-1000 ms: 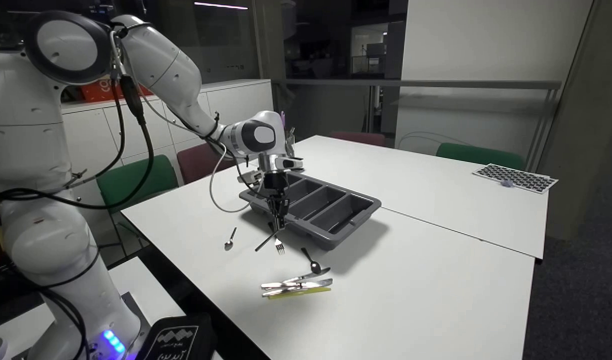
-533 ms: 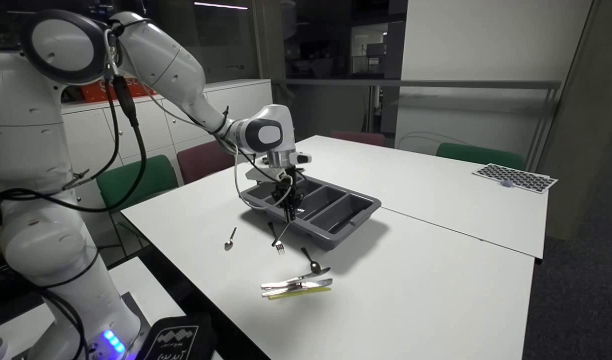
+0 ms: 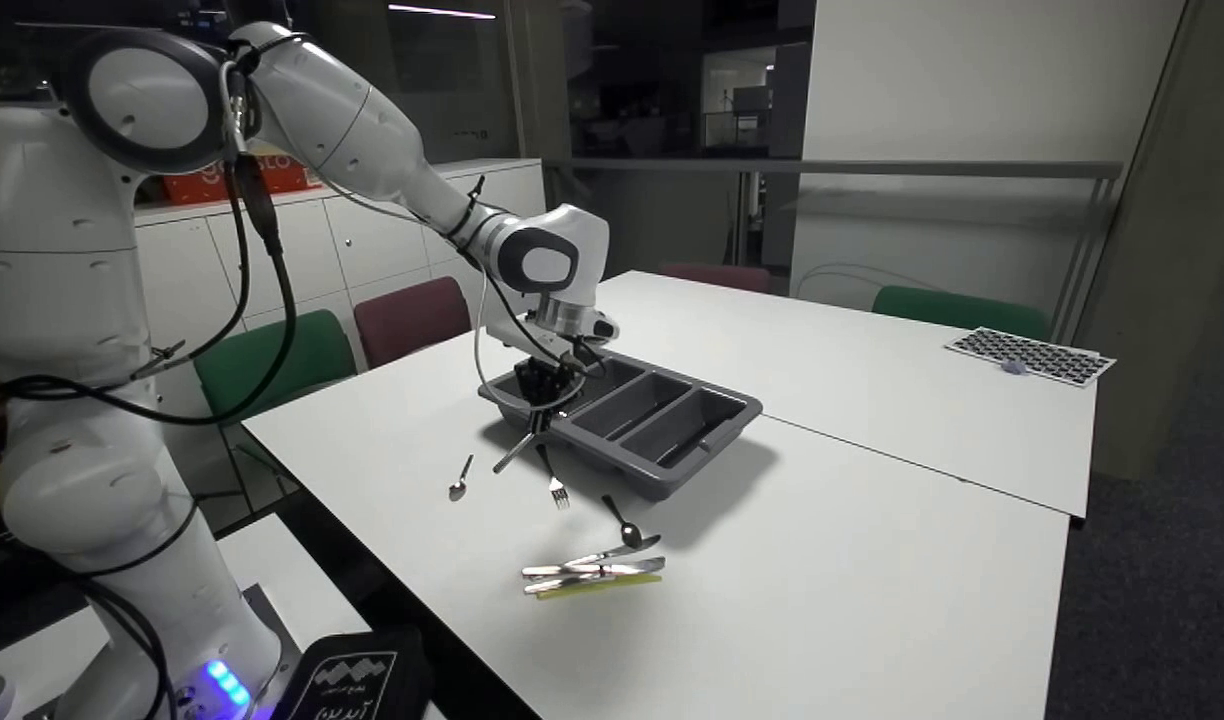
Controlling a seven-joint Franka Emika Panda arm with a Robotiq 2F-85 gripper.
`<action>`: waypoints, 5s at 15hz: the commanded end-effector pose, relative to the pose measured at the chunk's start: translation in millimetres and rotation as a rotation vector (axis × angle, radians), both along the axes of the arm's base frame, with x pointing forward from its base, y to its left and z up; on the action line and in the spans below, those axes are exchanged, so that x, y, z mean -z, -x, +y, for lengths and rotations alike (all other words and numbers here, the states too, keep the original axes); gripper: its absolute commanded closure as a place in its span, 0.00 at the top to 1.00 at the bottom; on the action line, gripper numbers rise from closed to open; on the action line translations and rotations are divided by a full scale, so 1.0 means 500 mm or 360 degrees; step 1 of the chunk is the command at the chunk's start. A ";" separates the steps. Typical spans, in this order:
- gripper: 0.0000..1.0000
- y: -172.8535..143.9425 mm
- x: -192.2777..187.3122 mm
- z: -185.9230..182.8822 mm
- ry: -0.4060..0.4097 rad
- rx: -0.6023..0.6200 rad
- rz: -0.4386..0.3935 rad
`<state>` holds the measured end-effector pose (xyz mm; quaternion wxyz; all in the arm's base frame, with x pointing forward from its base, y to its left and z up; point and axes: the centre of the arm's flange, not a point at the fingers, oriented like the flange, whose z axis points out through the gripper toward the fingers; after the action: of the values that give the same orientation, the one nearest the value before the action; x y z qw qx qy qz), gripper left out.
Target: Pick up a fork from the table and put it in the second slot from the right of the utensil holder
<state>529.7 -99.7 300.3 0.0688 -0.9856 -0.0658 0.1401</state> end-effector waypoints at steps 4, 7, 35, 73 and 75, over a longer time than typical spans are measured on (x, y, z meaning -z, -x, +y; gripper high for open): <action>0.02 -0.022 -0.028 0.013 -0.0058 0.0448 0.0263; 0.02 -0.030 -0.027 0.018 0.0053 0.0534 0.0250; 0.02 -0.033 -0.015 0.079 0.0719 -0.0031 -0.0150; 0.02 -0.311 -0.176 -0.027 -0.0155 -0.0368 0.0027; 0.02 -0.324 -0.164 -0.025 -0.0134 -0.0364 0.0065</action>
<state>654.5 -103.3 376.7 0.0903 -0.9688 -0.1806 0.1437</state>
